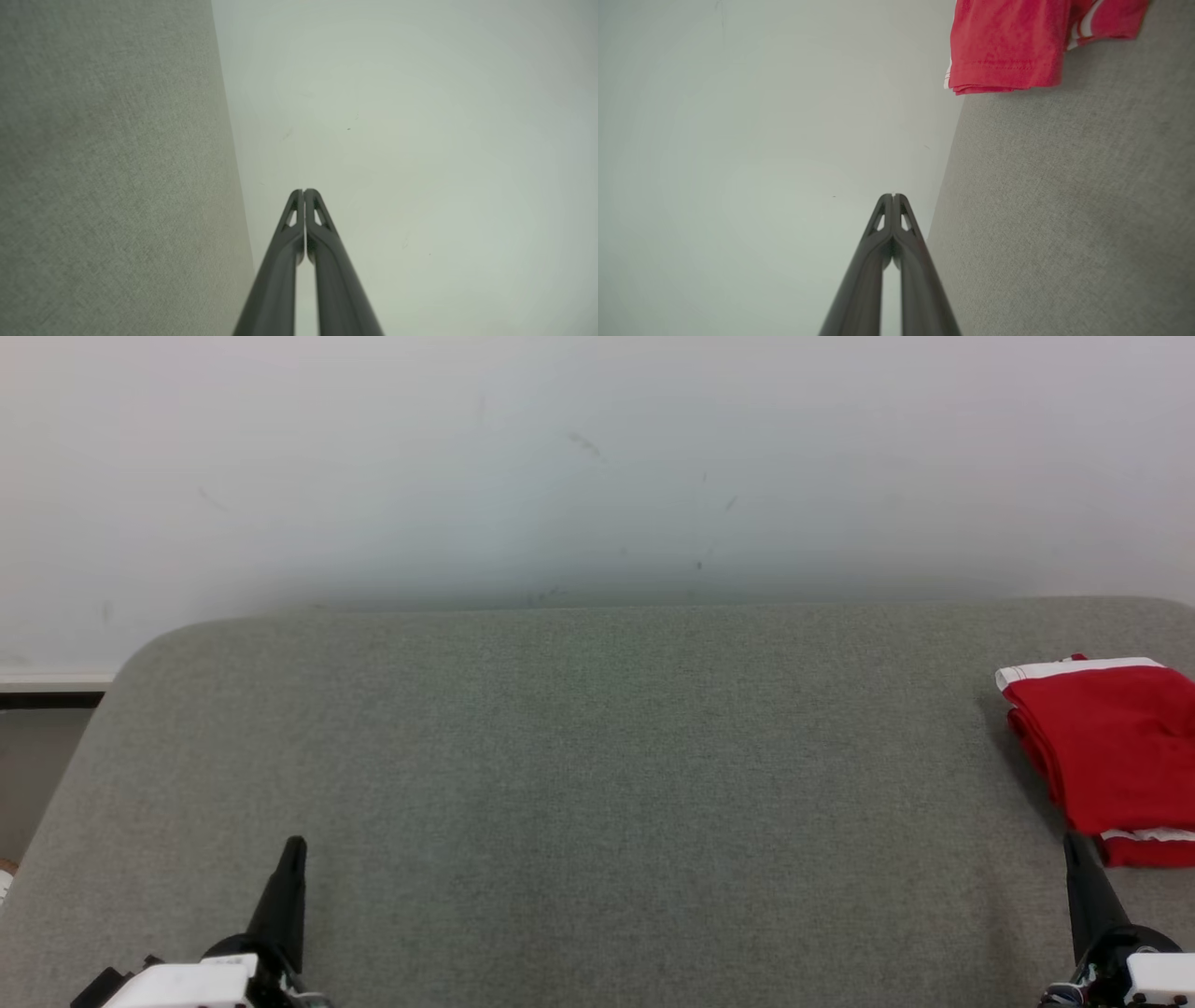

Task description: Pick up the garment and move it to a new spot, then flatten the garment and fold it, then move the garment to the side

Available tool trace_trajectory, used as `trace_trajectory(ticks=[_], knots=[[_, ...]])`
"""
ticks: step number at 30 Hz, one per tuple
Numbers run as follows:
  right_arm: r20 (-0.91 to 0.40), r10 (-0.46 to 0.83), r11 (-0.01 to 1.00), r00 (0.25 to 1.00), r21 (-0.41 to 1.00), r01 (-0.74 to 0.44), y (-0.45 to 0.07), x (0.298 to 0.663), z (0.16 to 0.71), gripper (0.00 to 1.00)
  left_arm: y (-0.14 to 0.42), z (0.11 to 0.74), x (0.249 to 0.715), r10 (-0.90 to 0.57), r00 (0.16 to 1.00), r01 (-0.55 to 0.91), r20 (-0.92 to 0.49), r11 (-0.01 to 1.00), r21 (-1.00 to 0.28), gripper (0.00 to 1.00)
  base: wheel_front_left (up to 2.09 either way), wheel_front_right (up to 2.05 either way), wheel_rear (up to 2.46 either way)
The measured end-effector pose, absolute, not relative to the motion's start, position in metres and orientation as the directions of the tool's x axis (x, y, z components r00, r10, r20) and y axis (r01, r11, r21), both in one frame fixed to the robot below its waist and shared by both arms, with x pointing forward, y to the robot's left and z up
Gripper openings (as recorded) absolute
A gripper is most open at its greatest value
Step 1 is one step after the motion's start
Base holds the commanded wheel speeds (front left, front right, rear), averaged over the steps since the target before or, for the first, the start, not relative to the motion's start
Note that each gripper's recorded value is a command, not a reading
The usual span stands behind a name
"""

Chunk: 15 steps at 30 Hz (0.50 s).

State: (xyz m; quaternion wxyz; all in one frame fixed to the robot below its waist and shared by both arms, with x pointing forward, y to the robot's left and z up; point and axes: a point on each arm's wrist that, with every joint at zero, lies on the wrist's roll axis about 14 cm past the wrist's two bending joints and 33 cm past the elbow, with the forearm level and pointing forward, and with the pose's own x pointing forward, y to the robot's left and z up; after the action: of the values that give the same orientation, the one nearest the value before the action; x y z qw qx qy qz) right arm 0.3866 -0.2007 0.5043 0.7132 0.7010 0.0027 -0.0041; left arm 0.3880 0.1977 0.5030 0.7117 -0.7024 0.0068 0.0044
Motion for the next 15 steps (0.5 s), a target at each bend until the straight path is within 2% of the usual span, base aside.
trace_trajectory(ticks=[15], knots=[[-0.007, 0.003, -0.003, 1.0, 1.0, 0.007, -0.1996, 0.3874, 0.5046, 0.0, 0.1988, 0.5038, 0.3879, -0.002, 1.0, -0.013, -0.013, 0.0, -1.0, 0.0, 0.0, 0.0, 0.0]])
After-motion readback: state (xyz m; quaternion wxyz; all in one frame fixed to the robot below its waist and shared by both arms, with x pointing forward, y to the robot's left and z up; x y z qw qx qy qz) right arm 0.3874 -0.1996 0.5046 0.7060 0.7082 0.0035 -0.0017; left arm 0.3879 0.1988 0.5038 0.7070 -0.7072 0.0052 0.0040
